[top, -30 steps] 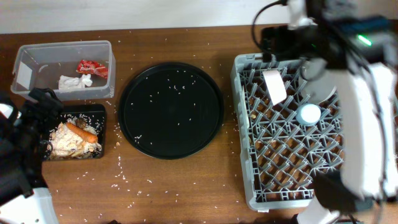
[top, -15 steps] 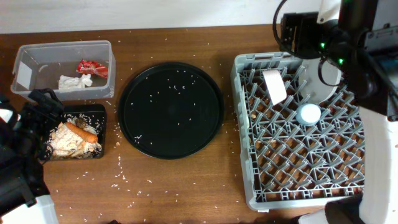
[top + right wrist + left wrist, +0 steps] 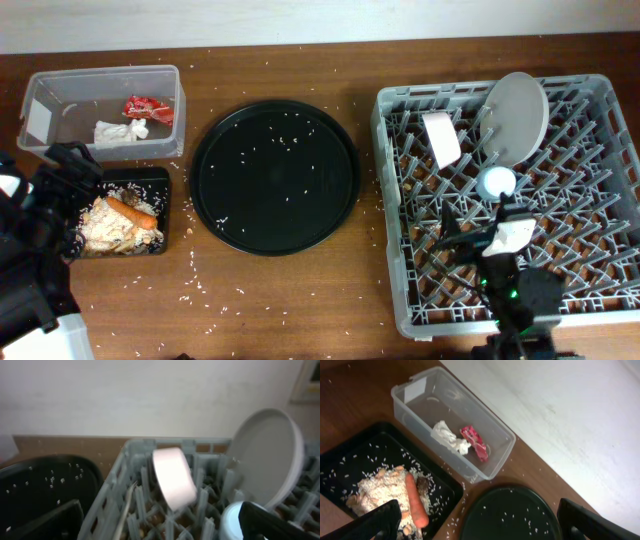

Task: Sort waste into correct bins and load items into the dishwasher rack

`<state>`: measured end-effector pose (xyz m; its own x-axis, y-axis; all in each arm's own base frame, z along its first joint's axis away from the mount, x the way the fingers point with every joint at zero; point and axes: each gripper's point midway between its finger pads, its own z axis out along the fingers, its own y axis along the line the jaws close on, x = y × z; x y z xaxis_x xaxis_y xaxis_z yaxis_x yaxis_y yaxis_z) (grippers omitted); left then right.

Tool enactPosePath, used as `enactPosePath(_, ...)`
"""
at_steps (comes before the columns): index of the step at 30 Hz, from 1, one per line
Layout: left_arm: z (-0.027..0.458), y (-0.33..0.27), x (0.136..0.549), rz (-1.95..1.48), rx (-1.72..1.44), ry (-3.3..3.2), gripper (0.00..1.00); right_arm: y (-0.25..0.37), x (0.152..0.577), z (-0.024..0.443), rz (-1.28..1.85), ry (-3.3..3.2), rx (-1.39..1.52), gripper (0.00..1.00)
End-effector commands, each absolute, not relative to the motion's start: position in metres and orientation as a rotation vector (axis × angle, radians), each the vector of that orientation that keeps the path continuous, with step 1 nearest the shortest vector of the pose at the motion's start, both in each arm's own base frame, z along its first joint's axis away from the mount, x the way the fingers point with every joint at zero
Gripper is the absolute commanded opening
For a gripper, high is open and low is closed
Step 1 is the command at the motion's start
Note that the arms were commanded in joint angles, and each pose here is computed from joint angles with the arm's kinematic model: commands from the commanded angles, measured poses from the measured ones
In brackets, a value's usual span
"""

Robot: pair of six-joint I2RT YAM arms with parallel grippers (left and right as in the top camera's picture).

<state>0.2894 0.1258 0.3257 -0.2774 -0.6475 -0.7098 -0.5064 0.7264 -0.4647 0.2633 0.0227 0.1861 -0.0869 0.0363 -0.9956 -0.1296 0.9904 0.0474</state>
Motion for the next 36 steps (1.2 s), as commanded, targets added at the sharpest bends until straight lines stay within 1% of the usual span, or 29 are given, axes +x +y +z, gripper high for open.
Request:
enactPosePath(1, 0.332, 0.125, 0.289, -0.180, -0.867, 1.930, 0.99, 0.028, 0.254, 0.162, 0.161, 1.632, -0.099, 0.98)
enactPosePath(4, 0.331, 0.125, 0.289, -0.180, -0.867, 1.931, 0.99, 0.028, 0.245, 0.158, 0.162, 1.641, -0.099, 0.98)
enactPosePath(5, 0.331, 0.125, 0.289, -0.180, -0.867, 1.931, 0.99, 0.028, 0.244, 0.165, 0.160, 1.612, -0.101, 0.98)
enactPosePath(18, 0.331, 0.125, 0.289, -0.179, -0.867, 1.931, 0.99, 0.028, 0.244, 0.160, 0.161, 1.630, -0.100, 0.98)
enactPosePath(22, 0.307, 0.129, 0.272, -0.103, -0.932, 1.994, 0.99, 0.028, 0.244, 0.160, 0.161, 1.630, -0.100, 0.98)
enactPosePath(23, 0.304, 0.122, 0.272, -0.078, -0.826, 2.007, 0.99, 0.028, 0.244, 0.160, 0.161, 1.630, -0.100, 0.98)
enactPosePath(24, 0.297, 0.107, 0.278, -0.032, -0.609, 2.010, 0.99, 0.028, 0.244, 0.160, 0.161, 1.630, -0.100, 0.98)
enactPosePath(25, 0.293, 0.093, 0.281, -0.007, -0.474, 1.987, 0.99, 0.028, 0.244, 0.160, 0.161, 1.630, -0.100, 0.99)
enactPosePath(27, 0.274, 0.067, 0.281, 0.000, -0.298, 1.907, 0.99, 0.028, 0.244, 0.160, 0.162, 1.630, -0.100, 0.98)
enactPosePath(32, 0.210, 0.028, 0.256, -0.010, -0.096, 1.648, 0.99, 0.028, 0.244, 0.160, 0.162, 1.630, -0.100, 0.98)
enactPosePath(36, 0.185, 0.027, 0.246, 0.020, -0.107, 1.615, 0.99, 0.028, 0.244, 0.160, 0.162, 1.630, -0.100, 0.98)
